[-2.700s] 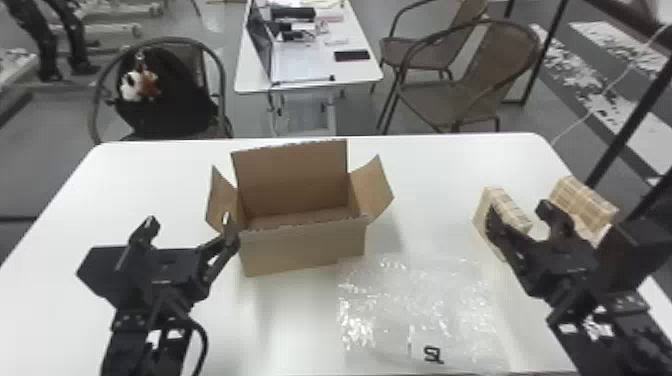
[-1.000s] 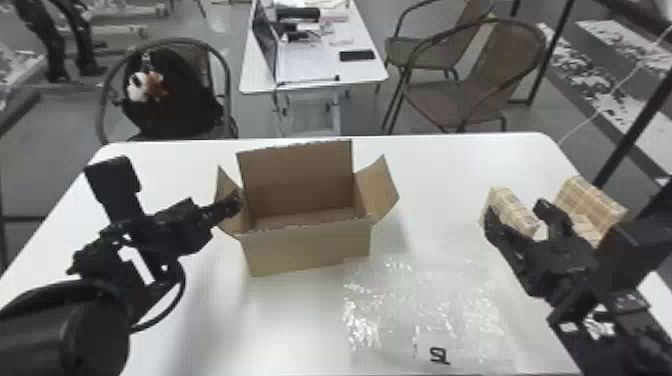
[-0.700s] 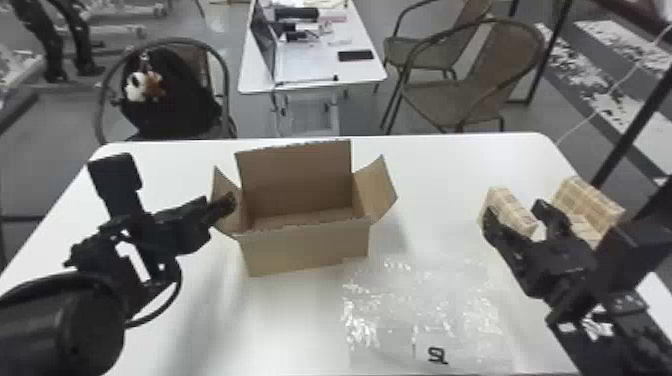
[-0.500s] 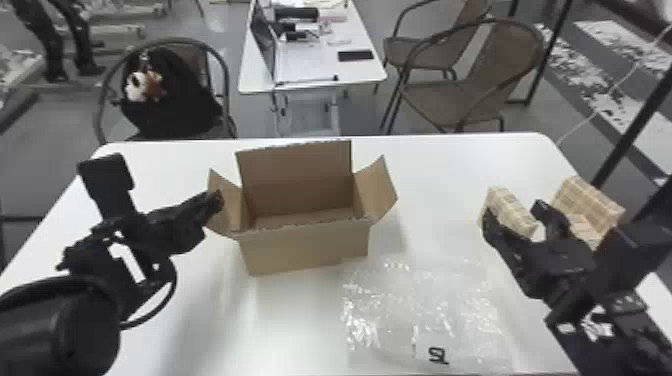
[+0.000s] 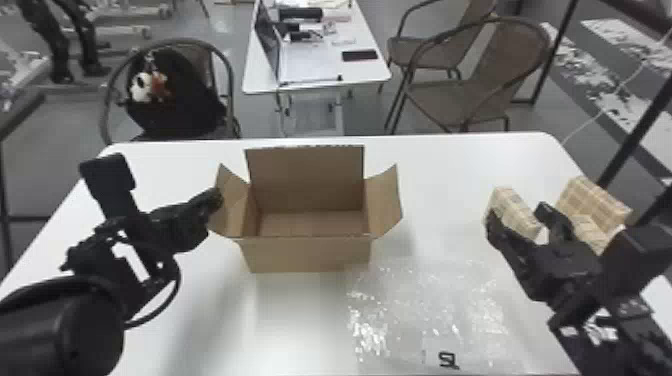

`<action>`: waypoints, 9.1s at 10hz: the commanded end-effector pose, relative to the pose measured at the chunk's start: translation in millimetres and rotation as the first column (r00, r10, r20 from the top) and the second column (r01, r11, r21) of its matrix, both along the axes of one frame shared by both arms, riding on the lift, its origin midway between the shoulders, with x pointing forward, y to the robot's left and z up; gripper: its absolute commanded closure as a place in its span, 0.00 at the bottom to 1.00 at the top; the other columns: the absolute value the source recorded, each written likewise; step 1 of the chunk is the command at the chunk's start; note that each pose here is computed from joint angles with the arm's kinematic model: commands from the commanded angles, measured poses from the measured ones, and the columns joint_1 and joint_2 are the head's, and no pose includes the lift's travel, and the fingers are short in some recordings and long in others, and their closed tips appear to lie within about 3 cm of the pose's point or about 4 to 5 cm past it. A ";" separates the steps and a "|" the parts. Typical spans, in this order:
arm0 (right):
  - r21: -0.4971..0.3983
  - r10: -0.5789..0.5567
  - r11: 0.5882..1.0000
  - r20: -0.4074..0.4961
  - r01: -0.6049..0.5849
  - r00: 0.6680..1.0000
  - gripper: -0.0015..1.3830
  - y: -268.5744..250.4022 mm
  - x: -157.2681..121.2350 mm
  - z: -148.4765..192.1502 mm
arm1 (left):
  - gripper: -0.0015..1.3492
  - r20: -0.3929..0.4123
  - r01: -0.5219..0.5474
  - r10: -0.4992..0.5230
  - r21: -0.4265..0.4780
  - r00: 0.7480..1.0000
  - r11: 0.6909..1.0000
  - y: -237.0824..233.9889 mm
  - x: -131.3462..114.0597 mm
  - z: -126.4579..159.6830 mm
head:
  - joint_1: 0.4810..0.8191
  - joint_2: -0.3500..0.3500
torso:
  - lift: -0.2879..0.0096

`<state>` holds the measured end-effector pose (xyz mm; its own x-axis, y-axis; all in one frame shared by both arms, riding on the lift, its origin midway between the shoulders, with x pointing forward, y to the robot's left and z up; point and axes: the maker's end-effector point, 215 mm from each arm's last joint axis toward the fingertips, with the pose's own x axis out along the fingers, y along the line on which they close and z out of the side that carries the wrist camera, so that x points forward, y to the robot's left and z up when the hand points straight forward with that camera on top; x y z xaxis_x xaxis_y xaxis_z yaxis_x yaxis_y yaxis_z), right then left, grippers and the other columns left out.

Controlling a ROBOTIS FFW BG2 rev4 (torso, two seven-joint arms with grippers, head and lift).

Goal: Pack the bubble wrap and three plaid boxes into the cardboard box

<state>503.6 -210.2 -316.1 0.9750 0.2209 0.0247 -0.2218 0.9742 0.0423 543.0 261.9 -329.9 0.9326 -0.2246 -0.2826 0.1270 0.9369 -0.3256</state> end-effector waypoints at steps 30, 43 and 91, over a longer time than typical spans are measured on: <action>0.312 0.256 0.950 -0.738 -0.022 0.624 0.85 79.2 -58.1 -100.8 | 0.90 -0.010 -0.010 0.010 0.054 1.000 0.998 0.8 -4.9 -13.2 | 0.63 0.71 | 0.52; 0.743 0.732 0.576 -0.285 -0.339 0.619 0.85 162.4 1.5 142.6 | 0.90 -0.029 0.014 -0.012 0.077 1.000 0.997 -22.4 4.2 -17.9 | 0.48 0.70 | 0.52; -0.049 -0.023 0.999 -0.043 0.021 0.999 0.11 -61.9 37.2 -101.9 | 0.90 0.018 -0.046 0.045 0.033 0.999 0.998 5.8 -13.6 -22.7 | 0.63 0.50 | 0.52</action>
<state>538.8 -271.5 -418.4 0.9793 0.2001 -0.0292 -0.2001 0.9798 0.0053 529.4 267.8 -352.9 0.9456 -0.1732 -0.2752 0.0902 0.9528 -0.2897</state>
